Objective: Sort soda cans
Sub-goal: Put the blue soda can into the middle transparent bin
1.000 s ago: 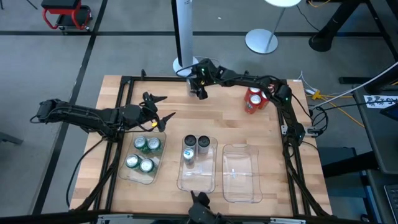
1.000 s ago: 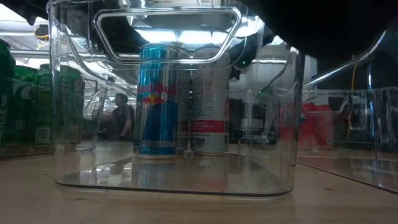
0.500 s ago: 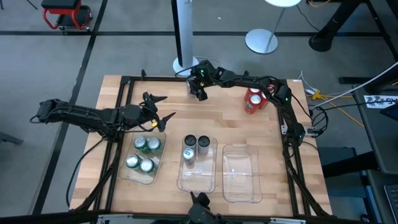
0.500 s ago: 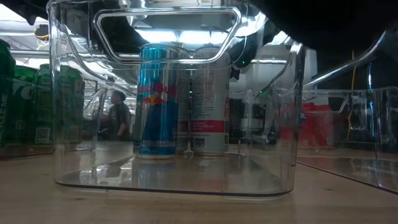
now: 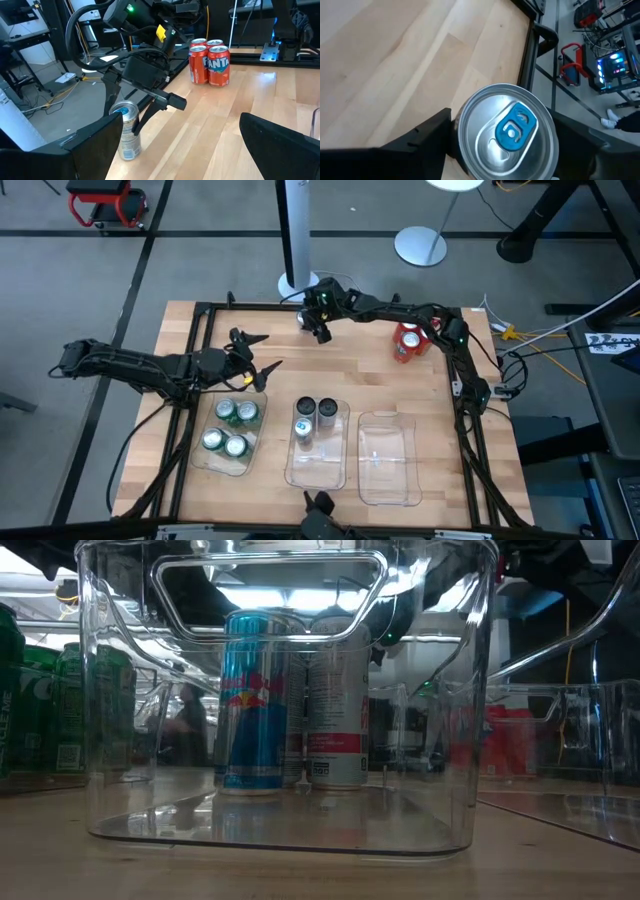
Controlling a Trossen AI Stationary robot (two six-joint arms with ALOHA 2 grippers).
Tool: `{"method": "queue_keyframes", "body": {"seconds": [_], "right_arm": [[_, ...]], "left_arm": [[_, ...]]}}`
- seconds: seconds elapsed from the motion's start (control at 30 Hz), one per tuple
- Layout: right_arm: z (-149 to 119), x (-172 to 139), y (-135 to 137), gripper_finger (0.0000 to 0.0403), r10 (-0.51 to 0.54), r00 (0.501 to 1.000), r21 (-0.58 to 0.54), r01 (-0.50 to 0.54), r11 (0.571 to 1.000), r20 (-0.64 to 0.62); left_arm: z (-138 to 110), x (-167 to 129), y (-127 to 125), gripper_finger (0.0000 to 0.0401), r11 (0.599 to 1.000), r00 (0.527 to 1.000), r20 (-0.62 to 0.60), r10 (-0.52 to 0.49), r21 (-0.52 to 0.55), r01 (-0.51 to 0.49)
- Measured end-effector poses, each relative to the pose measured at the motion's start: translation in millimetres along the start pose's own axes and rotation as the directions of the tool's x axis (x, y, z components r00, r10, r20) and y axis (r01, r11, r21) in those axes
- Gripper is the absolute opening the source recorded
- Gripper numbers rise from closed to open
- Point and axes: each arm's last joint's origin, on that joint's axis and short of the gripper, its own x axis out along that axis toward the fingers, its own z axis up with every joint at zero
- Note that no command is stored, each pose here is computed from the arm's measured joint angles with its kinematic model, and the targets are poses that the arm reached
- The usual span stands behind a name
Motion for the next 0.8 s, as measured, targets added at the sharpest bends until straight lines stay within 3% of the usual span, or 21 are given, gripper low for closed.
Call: {"method": "queue_keyframes", "body": {"seconds": [0.4, 0.8], "right_arm": [[12, -5, 5, 0.0271, 0.053, 0.997, -0.036, -0.051, 0.998, 0.053], [66, -48, 6, 0.0249, 0.048, 0.991, -0.146, -0.030, 0.989, 0.122]], "left_arm": [[0, 0, 0, 0.0388, 1.000, 1.000, -0.002, 0.000, 0.001, 0.000], [0, 0, 0, 0.0388, 1.000, 1.000, -0.004, 0.000, 0.000, 0.000]]}}
